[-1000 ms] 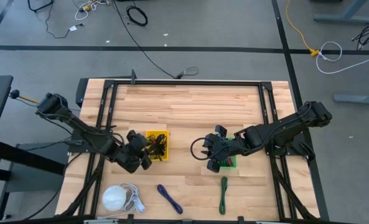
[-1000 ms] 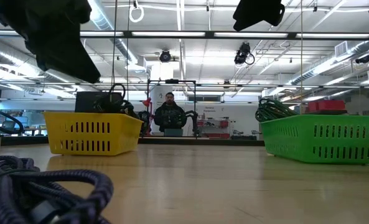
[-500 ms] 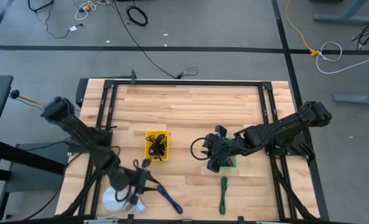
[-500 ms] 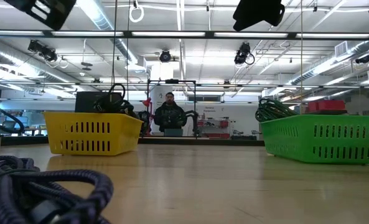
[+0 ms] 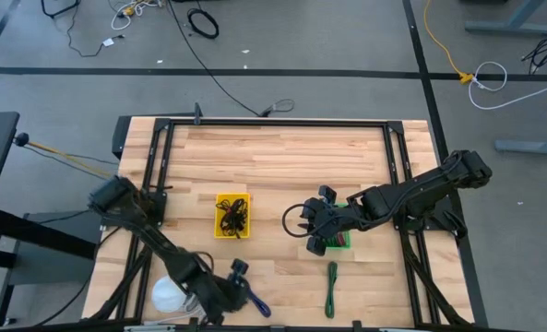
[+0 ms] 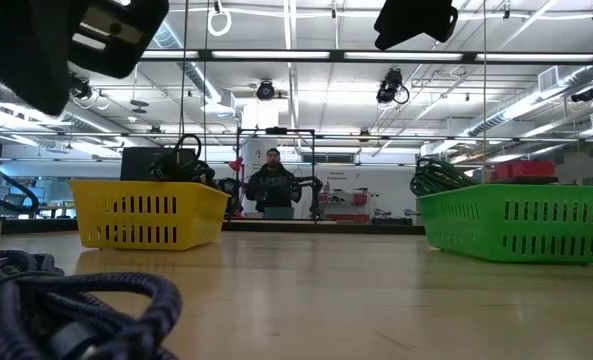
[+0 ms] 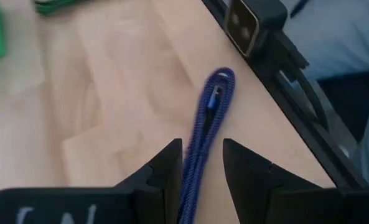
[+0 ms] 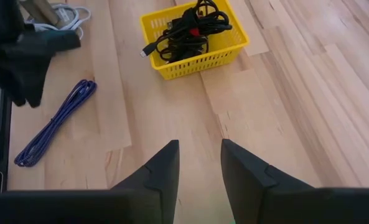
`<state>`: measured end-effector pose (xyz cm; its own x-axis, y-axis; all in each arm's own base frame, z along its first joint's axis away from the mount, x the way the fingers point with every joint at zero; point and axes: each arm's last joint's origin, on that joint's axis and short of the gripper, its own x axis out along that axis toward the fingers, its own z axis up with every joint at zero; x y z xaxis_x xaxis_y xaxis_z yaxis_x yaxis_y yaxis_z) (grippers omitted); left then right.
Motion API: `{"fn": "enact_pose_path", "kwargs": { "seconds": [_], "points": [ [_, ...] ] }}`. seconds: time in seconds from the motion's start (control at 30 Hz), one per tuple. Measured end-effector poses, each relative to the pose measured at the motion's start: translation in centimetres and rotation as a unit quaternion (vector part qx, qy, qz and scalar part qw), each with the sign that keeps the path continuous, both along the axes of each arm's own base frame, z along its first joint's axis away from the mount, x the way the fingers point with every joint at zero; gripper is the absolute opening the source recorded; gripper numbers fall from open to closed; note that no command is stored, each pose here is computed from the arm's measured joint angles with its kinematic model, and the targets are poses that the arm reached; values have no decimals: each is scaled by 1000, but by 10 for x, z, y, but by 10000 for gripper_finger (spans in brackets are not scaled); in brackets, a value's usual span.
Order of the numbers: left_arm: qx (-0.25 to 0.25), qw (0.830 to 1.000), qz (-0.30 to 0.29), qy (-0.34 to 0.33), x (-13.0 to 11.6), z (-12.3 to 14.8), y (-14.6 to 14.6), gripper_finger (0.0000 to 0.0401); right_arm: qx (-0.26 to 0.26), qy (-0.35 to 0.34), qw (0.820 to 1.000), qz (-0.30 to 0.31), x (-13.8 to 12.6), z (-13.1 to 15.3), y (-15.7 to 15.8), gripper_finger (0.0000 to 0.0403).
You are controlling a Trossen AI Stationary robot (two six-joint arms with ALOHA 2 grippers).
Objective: Pick & Place USB Port
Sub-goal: Put the black blue charger cable into the green bin
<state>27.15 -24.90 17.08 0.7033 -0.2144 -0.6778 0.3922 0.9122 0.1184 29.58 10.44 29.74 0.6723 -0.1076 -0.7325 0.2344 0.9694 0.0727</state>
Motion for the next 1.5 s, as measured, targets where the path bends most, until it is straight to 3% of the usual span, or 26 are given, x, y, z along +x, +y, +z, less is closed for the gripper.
{"fn": "enact_pose_path", "kwargs": {
  "seconds": [0.27, 0.73, 1.5],
  "points": [
    [87, 994, 8, 70, 17, -9, -15, 122, 0, 1, 1000, 4, 0, -1, 3, 117],
    [100, 992, 19, 76, 18, -10, -10, 122, -21, 6, 1000, 19, 8, -11, 9, 117],
    [80, 985, 41, 144, 30, -54, -7, 121, -21, -2, 1000, 22, 9, -10, 9, 117]
  ]
}}
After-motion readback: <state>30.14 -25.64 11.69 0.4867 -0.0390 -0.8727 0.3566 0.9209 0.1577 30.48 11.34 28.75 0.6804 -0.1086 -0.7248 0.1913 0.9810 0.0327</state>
